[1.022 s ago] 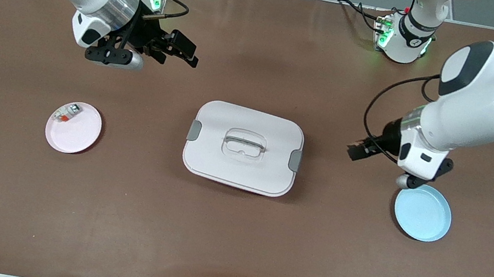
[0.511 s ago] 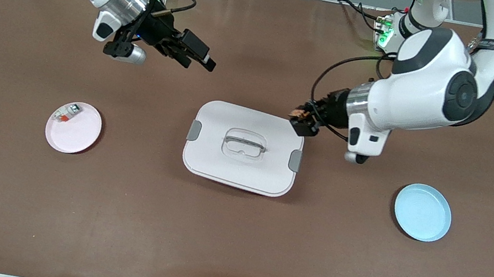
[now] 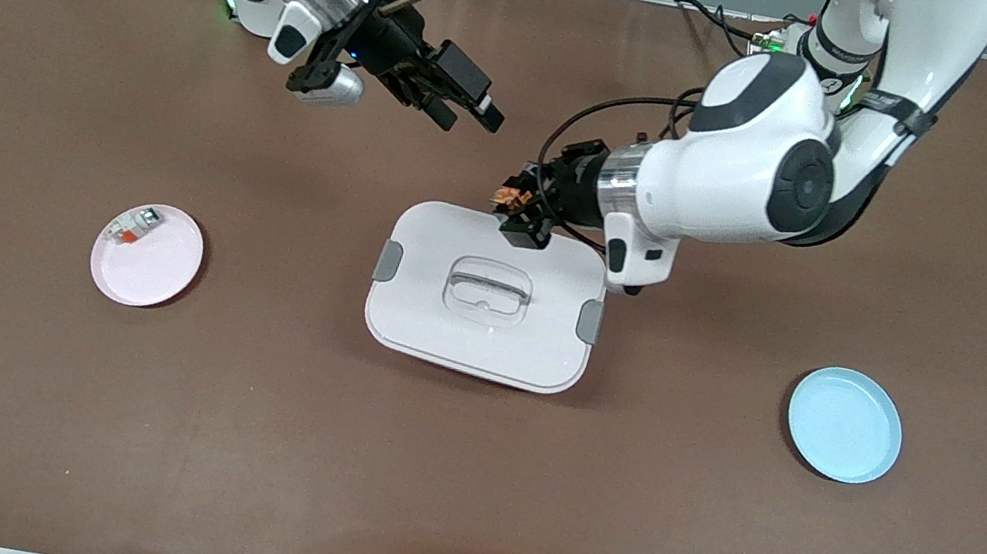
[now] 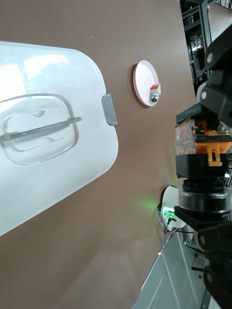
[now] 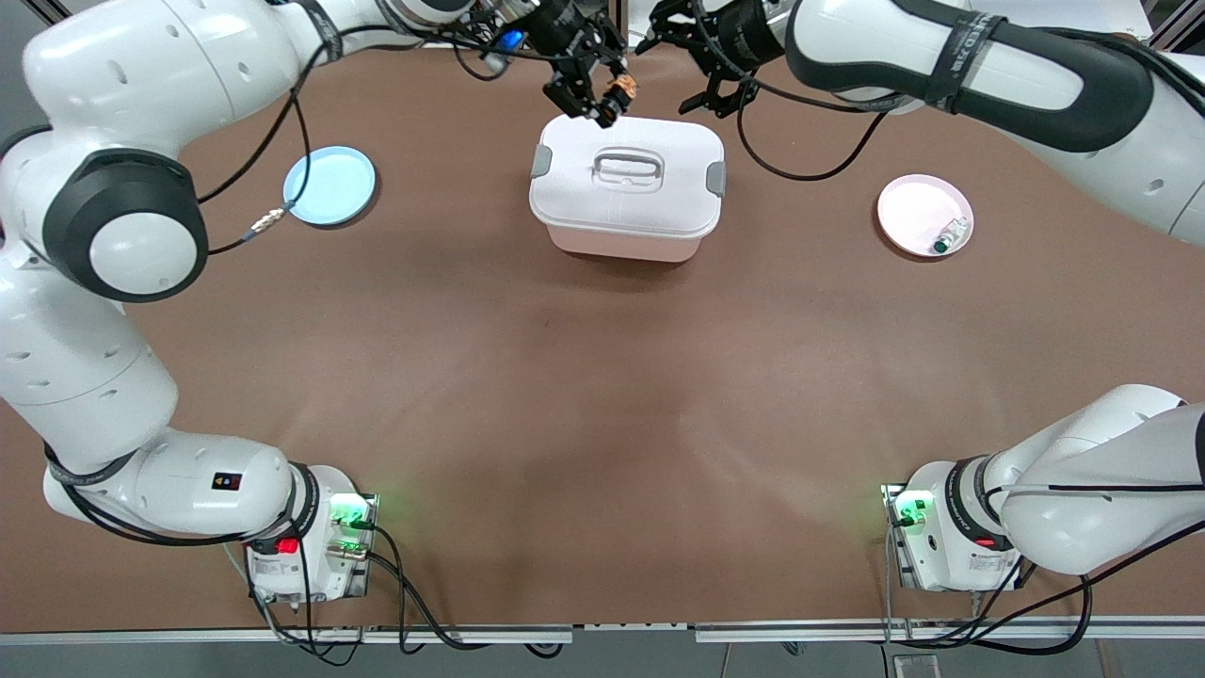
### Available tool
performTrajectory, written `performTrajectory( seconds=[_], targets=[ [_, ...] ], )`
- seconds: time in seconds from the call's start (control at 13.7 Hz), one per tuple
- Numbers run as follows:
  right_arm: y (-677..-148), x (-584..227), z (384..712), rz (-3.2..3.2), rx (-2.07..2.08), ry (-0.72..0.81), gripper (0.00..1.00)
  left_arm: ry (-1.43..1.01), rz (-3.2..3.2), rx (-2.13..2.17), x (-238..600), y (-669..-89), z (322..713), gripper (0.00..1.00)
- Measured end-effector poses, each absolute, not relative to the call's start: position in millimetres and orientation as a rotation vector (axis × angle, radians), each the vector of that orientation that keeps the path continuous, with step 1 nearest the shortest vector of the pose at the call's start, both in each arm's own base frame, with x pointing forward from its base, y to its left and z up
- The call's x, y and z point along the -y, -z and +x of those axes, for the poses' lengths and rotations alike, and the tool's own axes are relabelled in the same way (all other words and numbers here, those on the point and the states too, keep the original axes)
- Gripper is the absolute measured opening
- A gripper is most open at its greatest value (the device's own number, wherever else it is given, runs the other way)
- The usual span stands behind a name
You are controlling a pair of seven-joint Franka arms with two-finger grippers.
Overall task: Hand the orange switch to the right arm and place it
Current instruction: 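Hold the switch with the left gripper while the right gripper grasps it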
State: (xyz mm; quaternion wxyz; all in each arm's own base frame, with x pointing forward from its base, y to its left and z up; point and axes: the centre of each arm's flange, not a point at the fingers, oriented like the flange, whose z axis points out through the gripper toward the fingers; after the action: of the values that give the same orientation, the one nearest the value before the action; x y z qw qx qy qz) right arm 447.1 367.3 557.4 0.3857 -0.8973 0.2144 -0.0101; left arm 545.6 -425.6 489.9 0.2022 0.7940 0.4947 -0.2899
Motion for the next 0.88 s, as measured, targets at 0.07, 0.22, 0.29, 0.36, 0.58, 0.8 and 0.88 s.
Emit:
performTrajectory(
  seconds=[0.07, 0.22, 0.29, 0.36, 0.58, 0.8, 0.88],
  targets=[
    [-553, -369, 448, -2.289, -0.554, 0.017, 1.0, 0.816, 2.21, -1.39, 429, -487, 545, 0.73],
    [-547, -370, 450, -2.294, -0.568, 0.007, 1.0, 0.824, 2.205, -1.399, 430, -486, 546, 0.73],
    [-544, -370, 451, -2.298, -0.572, 0.004, 1.0, 0.827, 2.203, -1.402, 432, -486, 545, 0.73],
    [-540, -371, 453, -2.302, -0.576, 0.0, 1.0, 0.828, 2.205, -1.399, 434, -487, 543, 0.73],
    [-525, -375, 458, -2.32, -0.589, -0.018, 1.0, 0.834, 2.215, -1.387, 446, -488, 534, 0.73],
    [-511, -379, 462, -2.336, -0.6, -0.034, 1.0, 0.828, 2.205, -1.39, 454, -491, 530, 0.73],
    [-507, -380, 463, -2.341, -0.603, -0.039, 1.0, 0.826, 2.203, -1.389, 455, -491, 529, 0.73]
  ],
)
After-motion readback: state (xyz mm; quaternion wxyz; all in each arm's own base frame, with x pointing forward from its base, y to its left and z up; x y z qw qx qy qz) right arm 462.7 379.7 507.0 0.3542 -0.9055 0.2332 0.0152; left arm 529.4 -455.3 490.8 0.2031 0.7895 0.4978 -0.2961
